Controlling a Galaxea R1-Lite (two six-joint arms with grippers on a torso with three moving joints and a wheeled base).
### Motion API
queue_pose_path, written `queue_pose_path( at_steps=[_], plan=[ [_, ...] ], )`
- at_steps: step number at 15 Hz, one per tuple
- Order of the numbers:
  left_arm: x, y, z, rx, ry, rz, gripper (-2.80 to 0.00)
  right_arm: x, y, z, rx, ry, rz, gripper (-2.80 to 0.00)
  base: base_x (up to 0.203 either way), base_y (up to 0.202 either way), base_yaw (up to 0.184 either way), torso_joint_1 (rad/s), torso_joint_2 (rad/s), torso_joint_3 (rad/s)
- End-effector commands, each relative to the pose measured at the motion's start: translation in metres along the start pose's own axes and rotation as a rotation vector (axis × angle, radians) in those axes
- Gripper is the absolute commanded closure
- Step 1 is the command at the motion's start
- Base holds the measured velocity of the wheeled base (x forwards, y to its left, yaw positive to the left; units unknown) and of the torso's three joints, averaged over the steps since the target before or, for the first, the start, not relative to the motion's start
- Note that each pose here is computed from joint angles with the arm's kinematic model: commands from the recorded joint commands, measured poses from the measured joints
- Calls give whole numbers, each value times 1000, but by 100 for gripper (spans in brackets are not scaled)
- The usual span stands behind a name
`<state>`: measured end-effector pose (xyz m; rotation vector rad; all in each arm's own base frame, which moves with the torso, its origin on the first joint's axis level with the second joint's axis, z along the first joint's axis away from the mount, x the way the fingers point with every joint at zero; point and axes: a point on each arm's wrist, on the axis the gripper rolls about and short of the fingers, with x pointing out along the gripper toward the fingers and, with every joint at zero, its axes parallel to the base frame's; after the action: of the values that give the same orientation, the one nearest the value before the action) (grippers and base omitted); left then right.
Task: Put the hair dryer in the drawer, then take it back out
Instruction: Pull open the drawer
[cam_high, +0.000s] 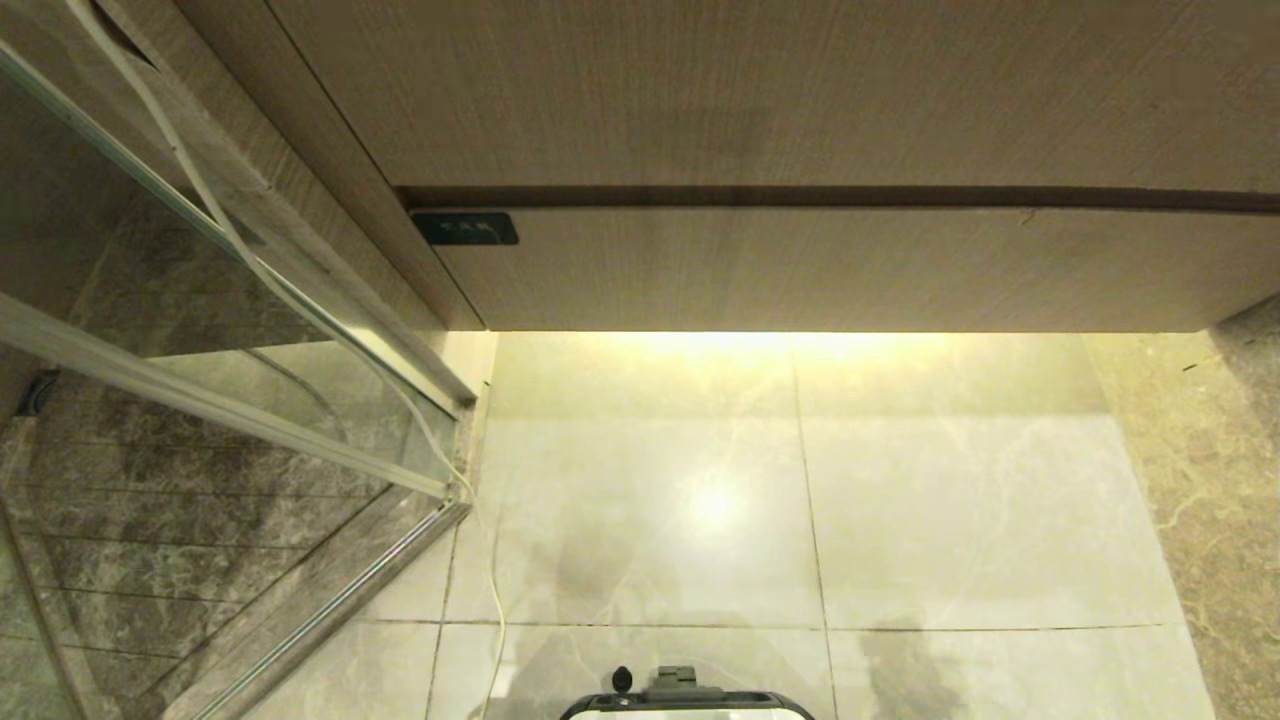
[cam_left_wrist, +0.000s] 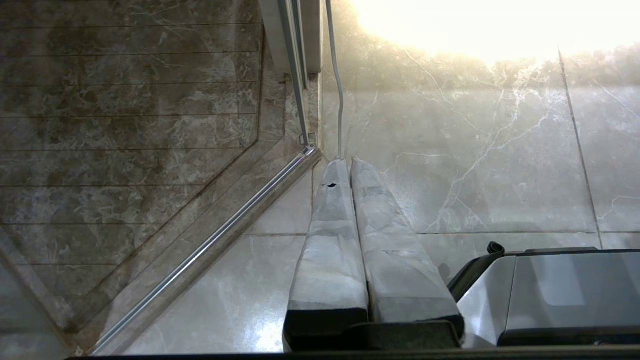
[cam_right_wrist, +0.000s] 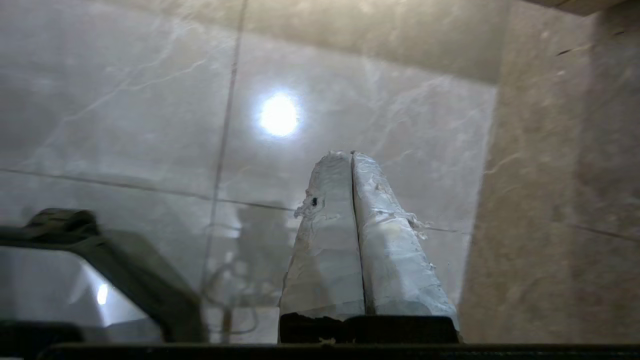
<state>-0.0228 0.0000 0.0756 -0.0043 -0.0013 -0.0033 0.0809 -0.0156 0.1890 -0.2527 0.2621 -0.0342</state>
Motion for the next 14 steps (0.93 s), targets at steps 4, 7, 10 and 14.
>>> queue_pose_path(
  at_steps=[4, 7, 10, 14],
  plan=[
    [0, 0, 0, 0, 1, 0, 0, -86, 31, -72, 24, -378, 84, 0, 0, 0, 0, 0, 0, 0],
    [0, 0, 0, 0, 0, 2, 0, -78, 40, -126, 99, -378, 193, 0, 0, 0, 0, 0, 0, 0],
    [0, 0, 0, 0, 0, 2, 0, -74, 41, -131, 186, -364, 187, 0, 0, 0, 0, 0, 0, 0],
    [0, 0, 0, 0, 1, 1, 0, -74, 41, -131, 193, -362, 189, 0, 0, 0, 0, 0, 0, 0]
  ],
)
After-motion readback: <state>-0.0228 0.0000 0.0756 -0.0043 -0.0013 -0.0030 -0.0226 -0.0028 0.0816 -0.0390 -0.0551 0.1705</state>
